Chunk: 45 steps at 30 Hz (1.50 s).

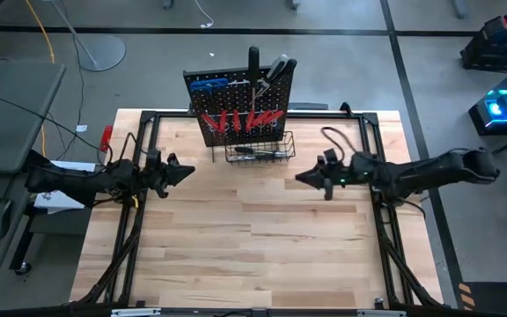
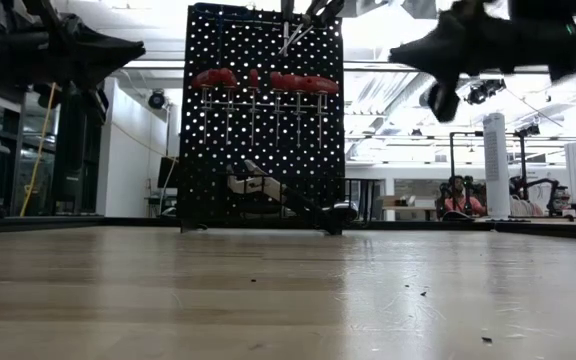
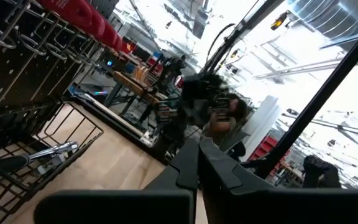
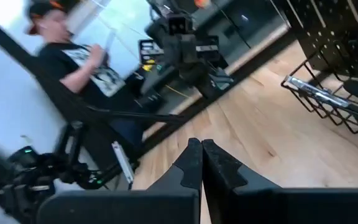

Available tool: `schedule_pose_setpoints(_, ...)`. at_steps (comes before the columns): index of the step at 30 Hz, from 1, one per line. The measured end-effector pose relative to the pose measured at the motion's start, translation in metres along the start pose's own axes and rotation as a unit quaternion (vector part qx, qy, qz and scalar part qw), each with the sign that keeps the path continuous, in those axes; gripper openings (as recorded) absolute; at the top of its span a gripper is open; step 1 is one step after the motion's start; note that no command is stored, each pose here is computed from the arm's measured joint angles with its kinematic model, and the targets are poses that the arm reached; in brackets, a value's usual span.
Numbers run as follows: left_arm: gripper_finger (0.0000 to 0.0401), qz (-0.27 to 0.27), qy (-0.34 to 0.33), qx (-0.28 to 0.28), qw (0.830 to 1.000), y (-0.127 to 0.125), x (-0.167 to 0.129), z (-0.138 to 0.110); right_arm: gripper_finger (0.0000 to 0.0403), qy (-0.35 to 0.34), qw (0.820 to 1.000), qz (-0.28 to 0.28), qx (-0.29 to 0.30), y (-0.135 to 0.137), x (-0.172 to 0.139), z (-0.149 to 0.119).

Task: Hang tools onto peg board
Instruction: Return to Home Position

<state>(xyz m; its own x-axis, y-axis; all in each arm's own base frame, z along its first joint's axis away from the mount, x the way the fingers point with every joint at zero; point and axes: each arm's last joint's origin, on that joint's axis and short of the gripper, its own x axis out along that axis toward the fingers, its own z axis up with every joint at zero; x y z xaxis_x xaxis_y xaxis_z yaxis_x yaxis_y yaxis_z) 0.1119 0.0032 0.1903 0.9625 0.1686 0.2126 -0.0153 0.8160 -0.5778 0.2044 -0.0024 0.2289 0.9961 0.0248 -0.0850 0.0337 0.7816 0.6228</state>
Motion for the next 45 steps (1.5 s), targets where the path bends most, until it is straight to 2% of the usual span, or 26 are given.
schedule_pose_setpoints(4, 0.0001, 0.003, 0.005, 0.001, 1.0, 0.001, 0.0, -0.001, 0.0, -0.036, 0.998, 0.05, -0.016, -0.022, -0.02, -0.014)
schedule_pose_setpoints(10, 0.0001, 0.01, 0.014, 0.003, 1.0, 0.002, 0.001, -0.003, 0.0, -0.043, 0.997, 0.051, -0.031, -0.039, -0.042, -0.04)
schedule_pose_setpoints(14, 0.0001, 0.012, 0.017, 0.004, 1.0, 0.002, 0.001, -0.004, 0.0, -0.026, 0.996, 0.033, -0.077, -0.047, -0.049, -0.054)
schedule_pose_setpoints(18, 0.0001, 0.016, 0.024, 0.006, 1.0, 0.003, 0.001, -0.005, 0.0, 0.024, 0.989, 0.015, -0.144, -0.052, -0.049, -0.065)
schedule_pose_setpoints(22, 0.0001, 0.02, 0.031, 0.007, 0.999, 0.004, 0.001, -0.006, 0.0, 0.079, 0.975, -0.043, -0.201, -0.063, -0.051, -0.076)
schedule_pose_setpoints(32, 0.0001, 0.026, 0.039, 0.009, 0.999, 0.005, 0.001, -0.008, 0.0, 0.212, 0.95, -0.119, -0.195, -0.08, -0.062, -0.097)
schedule_pose_setpoints(36, 0.0001, 0.028, 0.041, 0.009, 0.999, 0.005, 0.001, -0.008, 0.0, 0.222, 0.948, -0.124, -0.193, -0.078, -0.073, -0.097)
schedule_pose_setpoints(45, 0.0001, 0.032, 0.048, 0.011, 0.998, 0.006, 0.001, -0.01, 0.0, 0.071, 0.973, -0.064, -0.21, -0.058, -0.085, -0.072)
